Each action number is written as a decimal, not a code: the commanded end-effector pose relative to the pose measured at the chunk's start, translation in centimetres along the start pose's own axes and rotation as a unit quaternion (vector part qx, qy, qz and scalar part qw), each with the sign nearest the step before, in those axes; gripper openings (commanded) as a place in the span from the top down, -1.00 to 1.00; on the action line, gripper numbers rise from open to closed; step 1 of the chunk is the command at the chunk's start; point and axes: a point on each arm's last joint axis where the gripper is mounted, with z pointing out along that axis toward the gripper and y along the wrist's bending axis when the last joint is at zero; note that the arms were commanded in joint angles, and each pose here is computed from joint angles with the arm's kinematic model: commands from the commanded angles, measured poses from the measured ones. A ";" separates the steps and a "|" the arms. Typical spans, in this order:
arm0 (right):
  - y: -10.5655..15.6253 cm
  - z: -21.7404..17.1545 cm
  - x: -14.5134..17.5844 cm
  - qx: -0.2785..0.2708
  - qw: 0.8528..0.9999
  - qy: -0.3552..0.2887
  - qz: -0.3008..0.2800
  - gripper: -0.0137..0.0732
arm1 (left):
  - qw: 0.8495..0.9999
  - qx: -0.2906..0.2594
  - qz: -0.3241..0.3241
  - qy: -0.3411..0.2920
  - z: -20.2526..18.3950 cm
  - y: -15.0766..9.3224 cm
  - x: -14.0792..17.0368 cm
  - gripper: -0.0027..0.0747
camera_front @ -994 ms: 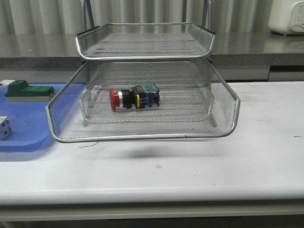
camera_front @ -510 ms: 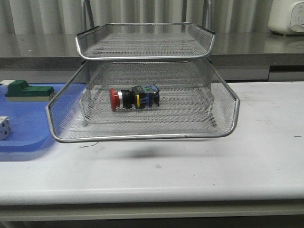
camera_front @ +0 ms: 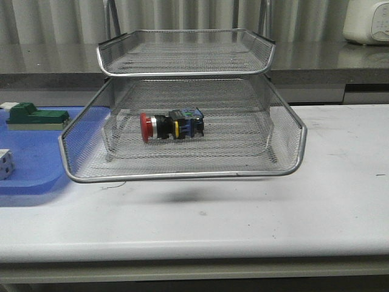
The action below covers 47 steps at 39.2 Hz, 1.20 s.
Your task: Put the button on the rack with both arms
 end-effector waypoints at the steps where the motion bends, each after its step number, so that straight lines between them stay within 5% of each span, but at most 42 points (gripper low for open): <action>1: -0.2 -0.2 -1.5 0.009 0.999 -0.048 0.003 0.94 | 0.999 -0.009 -0.011 -0.048 -0.1 0.2 -1.5 0.98; 9: -0.6 1.4 -2.1 0.019 0.999 -0.047 0.009 0.94 | 0.999 -0.009 -0.011 -0.048 -0.1 0.2 -1.5 0.98; 22: 0.0 10.7 -4.4 -0.035 0.994 0.091 0.053 0.94 | 0.999 -0.009 -0.011 -0.048 -0.1 0.2 -1.5 0.98; 30: 6.0 14.8 -4.4 -0.164 0.978 0.132 0.011 0.94 | 0.999 -0.009 -0.011 -0.048 -0.1 0.2 -1.5 0.98; 36: 12.2 16.0 -2.7 -0.259 0.952 0.160 -0.033 0.94 | 0.999 -0.009 -0.011 -0.048 -0.1 0.2 -1.5 0.98; 47: 19.1 18.3 2.6 -0.319 0.910 0.246 -0.094 0.94 | 0.999 -0.009 -0.011 -0.048 -0.1 0.2 -1.5 0.98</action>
